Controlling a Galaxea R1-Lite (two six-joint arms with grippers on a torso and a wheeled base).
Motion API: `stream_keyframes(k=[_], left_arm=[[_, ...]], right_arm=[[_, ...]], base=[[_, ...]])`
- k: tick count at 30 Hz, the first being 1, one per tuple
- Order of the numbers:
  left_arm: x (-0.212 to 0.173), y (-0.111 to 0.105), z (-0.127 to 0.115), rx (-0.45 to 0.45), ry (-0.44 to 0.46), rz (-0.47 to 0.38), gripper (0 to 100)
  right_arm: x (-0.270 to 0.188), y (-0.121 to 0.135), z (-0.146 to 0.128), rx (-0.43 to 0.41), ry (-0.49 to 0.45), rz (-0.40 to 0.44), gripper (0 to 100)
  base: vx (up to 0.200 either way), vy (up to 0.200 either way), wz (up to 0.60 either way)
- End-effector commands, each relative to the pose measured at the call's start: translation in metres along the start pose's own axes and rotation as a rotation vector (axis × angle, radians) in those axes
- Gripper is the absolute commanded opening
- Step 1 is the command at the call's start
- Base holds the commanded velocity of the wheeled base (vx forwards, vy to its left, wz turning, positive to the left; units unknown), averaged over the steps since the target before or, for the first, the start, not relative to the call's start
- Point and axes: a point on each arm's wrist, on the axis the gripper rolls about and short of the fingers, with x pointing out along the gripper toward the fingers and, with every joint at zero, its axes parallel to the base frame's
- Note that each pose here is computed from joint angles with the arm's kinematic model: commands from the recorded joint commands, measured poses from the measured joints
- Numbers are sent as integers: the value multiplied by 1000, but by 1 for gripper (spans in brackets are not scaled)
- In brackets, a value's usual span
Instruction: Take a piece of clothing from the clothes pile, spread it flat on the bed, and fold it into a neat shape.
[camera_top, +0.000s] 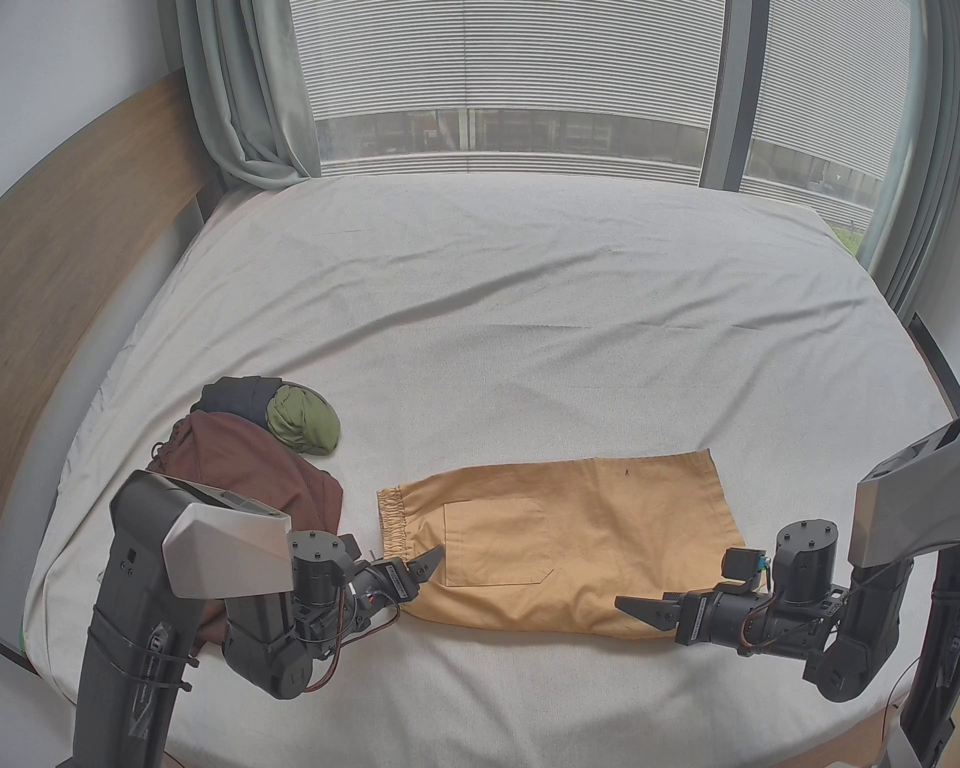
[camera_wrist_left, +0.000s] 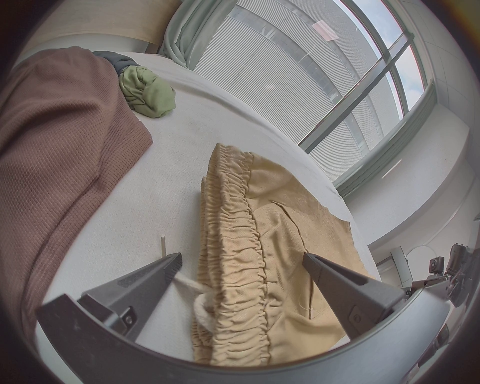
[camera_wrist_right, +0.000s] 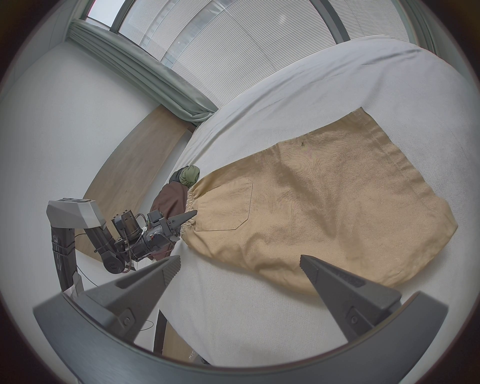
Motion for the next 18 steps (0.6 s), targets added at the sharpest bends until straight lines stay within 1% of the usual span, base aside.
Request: stream_keyframes(k=[1, 8, 12, 18], left_arm=[[4, -3, -5, -18, 8, -12, 100], [14, -15, 0, -68, -26, -58, 100], [18, -19, 1, -117, -35, -78, 100], [21, -15, -4, -119, -30, -69, 100]], right_arm=[[1, 0, -1, 0, 3, 0, 100], [2, -1, -1, 1, 5, -2, 100], [3, -1, -1, 1, 5, -2, 100], [4, -2, -1, 2, 7, -2, 100]], base=[[0, 0, 0], [0, 0, 0], [0, 0, 0], [0, 0, 0]])
